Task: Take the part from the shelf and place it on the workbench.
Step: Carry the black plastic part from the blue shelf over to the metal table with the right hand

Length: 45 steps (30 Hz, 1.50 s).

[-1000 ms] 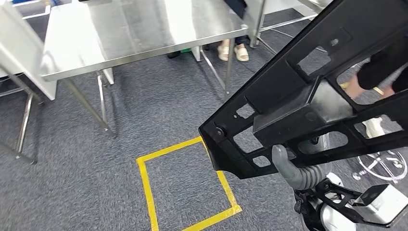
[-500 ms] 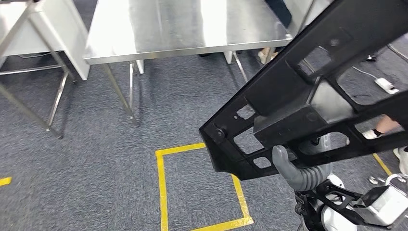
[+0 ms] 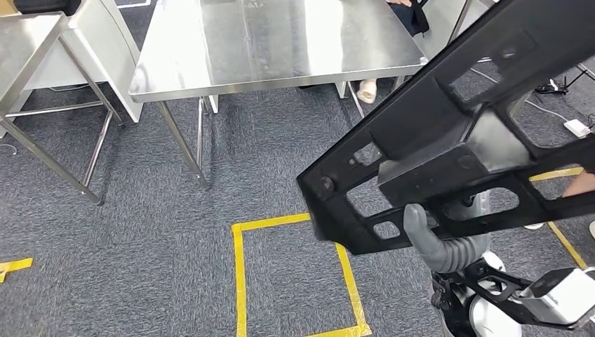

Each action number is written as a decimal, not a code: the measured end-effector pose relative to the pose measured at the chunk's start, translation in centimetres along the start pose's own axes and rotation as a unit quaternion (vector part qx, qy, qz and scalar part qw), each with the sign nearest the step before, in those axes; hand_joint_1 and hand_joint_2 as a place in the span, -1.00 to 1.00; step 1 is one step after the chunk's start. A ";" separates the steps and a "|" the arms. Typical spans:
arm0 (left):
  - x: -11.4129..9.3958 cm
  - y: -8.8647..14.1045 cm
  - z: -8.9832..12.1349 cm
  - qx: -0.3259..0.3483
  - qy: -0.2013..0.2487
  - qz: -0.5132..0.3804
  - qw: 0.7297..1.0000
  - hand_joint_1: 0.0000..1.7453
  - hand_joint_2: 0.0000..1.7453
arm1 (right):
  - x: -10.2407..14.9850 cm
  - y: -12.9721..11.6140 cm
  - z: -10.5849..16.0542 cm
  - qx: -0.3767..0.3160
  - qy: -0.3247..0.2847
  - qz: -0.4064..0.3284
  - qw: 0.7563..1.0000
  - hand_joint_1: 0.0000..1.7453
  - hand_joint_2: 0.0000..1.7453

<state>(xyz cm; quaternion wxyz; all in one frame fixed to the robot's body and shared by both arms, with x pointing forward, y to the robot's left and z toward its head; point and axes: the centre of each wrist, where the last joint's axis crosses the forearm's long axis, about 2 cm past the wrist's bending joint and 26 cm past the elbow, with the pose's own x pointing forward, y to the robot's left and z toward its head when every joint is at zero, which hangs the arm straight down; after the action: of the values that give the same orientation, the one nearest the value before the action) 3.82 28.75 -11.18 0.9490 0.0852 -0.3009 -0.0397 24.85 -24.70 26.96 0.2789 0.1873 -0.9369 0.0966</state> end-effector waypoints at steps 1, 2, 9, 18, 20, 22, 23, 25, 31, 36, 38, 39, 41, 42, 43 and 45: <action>0.0 -0.1 0.0 -0.002 0.001 0.000 1.000 -1.00 -1.00 | 0.0 0.0 0.1 -0.002 0.002 0.002 1.000 0.88 1.00; 0.0 -0.1 0.0 -0.004 0.002 0.001 1.000 -1.00 -1.00 | -0.1 -0.1 0.2 -0.004 0.005 0.004 1.000 0.88 1.00; 0.0 0.2 0.0 -0.004 0.004 -0.004 1.000 -1.00 -1.00 | -0.4 -0.2 0.7 -0.015 0.020 0.014 1.000 0.88 1.00; 0.0 0.0 0.0 -0.007 0.010 -0.006 1.000 -1.00 -1.00 | -0.5 -0.2 0.9 -0.016 0.026 0.019 0.999 0.88 1.00; 0.0 -0.1 0.0 -0.007 0.013 -0.006 1.000 -1.00 -1.00 | -0.5 -0.2 1.0 -0.017 0.027 0.019 0.999 0.88 1.00; 0.0 0.0 0.0 -0.007 0.016 -0.007 1.000 -1.00 -1.00 | -0.5 -0.2 1.0 -0.018 0.028 0.021 0.999 0.88 1.00; 0.0 0.0 0.0 -0.006 0.017 -0.008 1.000 -1.00 -1.00 | -0.5 -0.2 1.0 -0.019 0.028 0.021 0.999 0.88 1.00; 0.1 -0.1 0.0 -0.007 0.020 -0.008 1.000 -1.00 -1.00 | -0.5 -0.1 1.0 -0.020 0.030 0.022 0.999 0.88 1.00; 0.1 -0.3 0.0 -0.008 0.021 -0.007 1.000 -1.00 -1.00 | -0.5 0.0 1.0 -0.021 0.031 0.021 0.999 0.88 1.00; 0.0 -0.5 0.1 -0.010 0.025 -0.006 1.000 -1.00 -1.00 | -0.5 0.0 1.2 -0.021 0.035 0.020 0.999 0.88 1.00; 0.0 -0.5 0.1 -0.011 0.029 -0.006 1.000 -1.00 -1.00 | -0.6 0.0 1.2 -0.021 0.036 0.020 0.999 0.88 1.00; 0.0 -0.5 0.1 -0.011 0.031 -0.006 0.999 -1.00 -1.00 | -0.6 0.0 1.2 -0.021 0.036 0.021 0.999 0.88 1.00; 0.2 -0.5 0.0 -0.011 0.032 -0.008 0.999 -1.00 -1.00 | -0.6 -0.1 1.2 -0.021 0.036 0.021 0.999 0.88 1.00; 0.2 -0.5 0.0 -0.011 0.032 -0.009 0.999 -1.00 -1.00 | -0.6 -0.1 1.2 -0.020 0.035 0.022 0.999 0.88 1.00; 0.3 -0.6 0.0 -0.010 0.032 -0.010 0.999 -1.00 -1.00 | -0.6 -0.1 1.1 -0.020 0.034 0.022 0.999 0.88 1.00; 0.4 -0.7 -0.1 -0.010 0.035 -0.011 0.999 -1.00 -1.00 | -0.6 -0.1 1.1 -0.019 0.034 0.022 0.999 0.88 1.00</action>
<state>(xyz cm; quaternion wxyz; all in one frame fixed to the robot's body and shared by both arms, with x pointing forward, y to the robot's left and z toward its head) 4.16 28.03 -11.13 0.9592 0.0802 -0.2662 -0.0503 24.82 -24.96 25.72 0.3119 0.1580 -0.9325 0.0908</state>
